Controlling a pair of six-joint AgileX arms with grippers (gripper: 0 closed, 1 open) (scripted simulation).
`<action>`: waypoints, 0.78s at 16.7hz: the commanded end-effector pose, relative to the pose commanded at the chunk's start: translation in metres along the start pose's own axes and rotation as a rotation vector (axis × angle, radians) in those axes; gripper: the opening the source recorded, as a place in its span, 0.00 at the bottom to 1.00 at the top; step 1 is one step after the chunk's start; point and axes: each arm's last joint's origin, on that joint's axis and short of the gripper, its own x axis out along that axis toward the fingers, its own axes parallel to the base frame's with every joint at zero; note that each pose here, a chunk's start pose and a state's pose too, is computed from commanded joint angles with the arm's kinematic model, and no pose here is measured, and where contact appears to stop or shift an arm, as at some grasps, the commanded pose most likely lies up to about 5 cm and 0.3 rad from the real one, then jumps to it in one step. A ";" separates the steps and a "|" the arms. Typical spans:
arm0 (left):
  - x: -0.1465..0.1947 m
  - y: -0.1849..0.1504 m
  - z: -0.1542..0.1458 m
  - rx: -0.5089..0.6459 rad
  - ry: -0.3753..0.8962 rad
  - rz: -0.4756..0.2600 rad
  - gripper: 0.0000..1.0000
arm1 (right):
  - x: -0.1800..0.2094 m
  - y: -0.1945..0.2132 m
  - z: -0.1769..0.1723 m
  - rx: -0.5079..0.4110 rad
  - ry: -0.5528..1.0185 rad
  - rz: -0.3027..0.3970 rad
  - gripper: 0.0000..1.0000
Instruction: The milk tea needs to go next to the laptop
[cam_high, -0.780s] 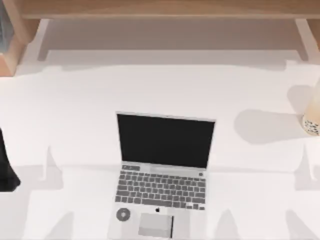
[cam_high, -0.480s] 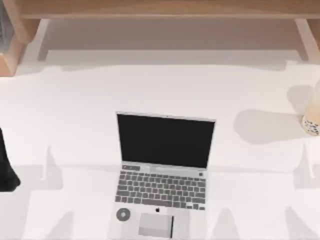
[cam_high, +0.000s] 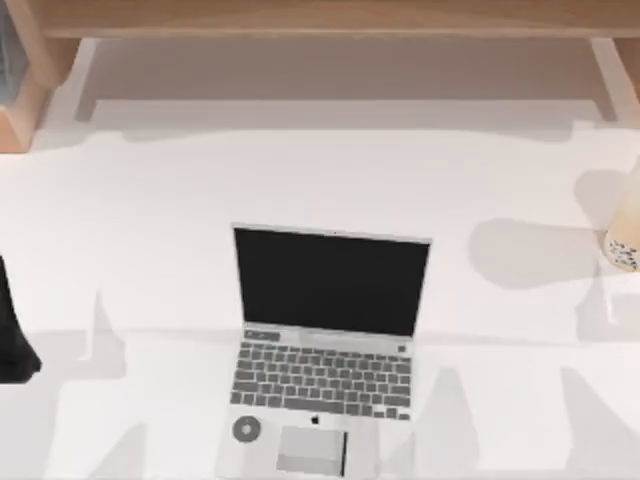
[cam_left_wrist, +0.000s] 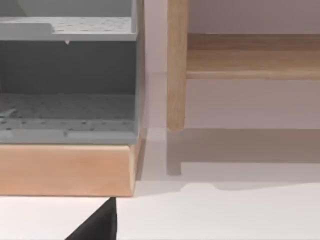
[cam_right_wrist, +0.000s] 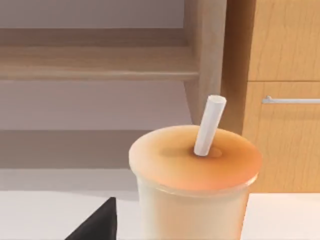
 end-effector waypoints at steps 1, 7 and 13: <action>0.000 0.000 0.000 0.000 0.000 0.000 1.00 | 0.006 0.001 -0.003 -0.001 0.008 -0.001 1.00; 0.000 0.000 0.000 0.000 0.000 0.000 1.00 | 0.036 0.007 -0.035 -0.007 0.067 -0.005 1.00; 0.000 0.000 0.000 0.000 0.000 0.000 1.00 | 0.044 0.011 -0.058 -0.010 0.085 -0.007 1.00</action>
